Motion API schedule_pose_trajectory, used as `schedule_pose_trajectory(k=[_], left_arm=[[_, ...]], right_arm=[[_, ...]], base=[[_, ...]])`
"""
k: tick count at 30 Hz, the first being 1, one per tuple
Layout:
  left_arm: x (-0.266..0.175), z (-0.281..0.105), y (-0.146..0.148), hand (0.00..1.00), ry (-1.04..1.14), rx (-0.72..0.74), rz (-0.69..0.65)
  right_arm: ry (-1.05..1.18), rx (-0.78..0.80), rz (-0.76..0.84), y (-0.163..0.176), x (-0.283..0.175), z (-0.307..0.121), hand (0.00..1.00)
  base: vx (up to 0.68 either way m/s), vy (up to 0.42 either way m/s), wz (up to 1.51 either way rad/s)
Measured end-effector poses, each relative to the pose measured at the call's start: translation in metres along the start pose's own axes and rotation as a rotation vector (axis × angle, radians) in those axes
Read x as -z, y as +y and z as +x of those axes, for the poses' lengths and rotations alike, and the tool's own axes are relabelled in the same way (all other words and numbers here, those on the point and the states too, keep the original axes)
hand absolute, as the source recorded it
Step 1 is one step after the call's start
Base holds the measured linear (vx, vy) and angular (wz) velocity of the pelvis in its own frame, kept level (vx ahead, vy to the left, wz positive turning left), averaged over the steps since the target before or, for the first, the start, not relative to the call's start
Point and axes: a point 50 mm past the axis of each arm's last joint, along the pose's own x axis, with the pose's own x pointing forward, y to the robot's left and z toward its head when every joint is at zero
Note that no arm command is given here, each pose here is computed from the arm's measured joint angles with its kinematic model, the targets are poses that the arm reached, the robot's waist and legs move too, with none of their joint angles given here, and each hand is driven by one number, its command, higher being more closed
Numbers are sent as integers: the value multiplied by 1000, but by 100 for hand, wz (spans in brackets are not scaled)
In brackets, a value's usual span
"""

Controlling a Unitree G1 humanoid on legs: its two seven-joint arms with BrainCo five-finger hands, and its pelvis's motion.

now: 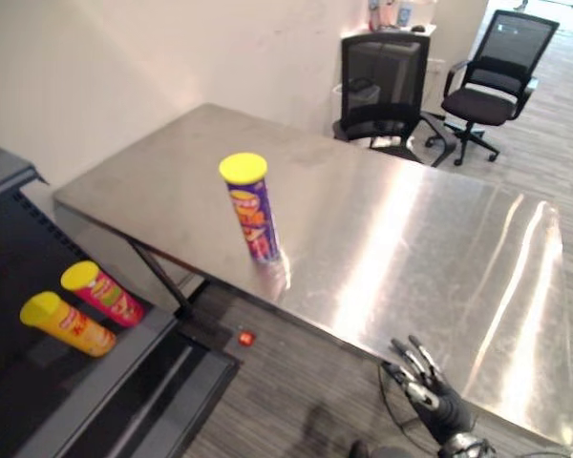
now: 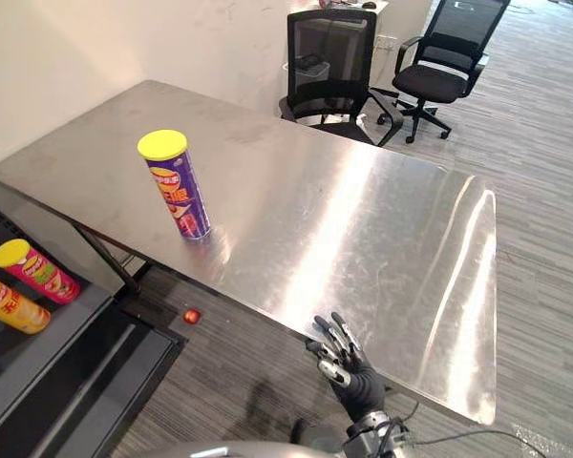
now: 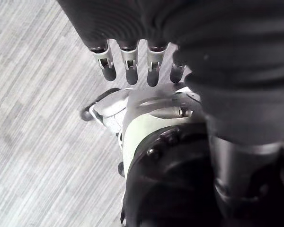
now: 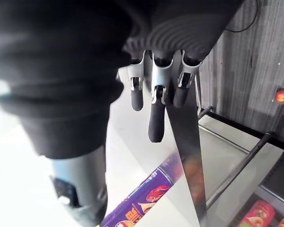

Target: Put the gum and the chips on the shelf.

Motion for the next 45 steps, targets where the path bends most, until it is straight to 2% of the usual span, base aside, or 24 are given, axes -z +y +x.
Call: schedule_pose_trajectory(k=[11, 22, 34, 45], left_arm=[[-7, -1, -10, 0, -105, -24, -174], [-9, 0, -6, 0, -92, -25, -76], [-10, -2, -3, 0, -104, -31, -78], [-6, -6, 5, 0, -130, -36, -110]], right_arm=[[-3, -62, 12, 6, 1, 10, 0], [-162, -61, 34, 18, -24, 11, 0], [-490, -42, -351, -2, -130, 13, 0], [-550, -238, -567, 18, -174, 40, 0]], base=[[77, 132, -81], [48, 172, 5], [43, -17, 4], [-7, 11, 6]])
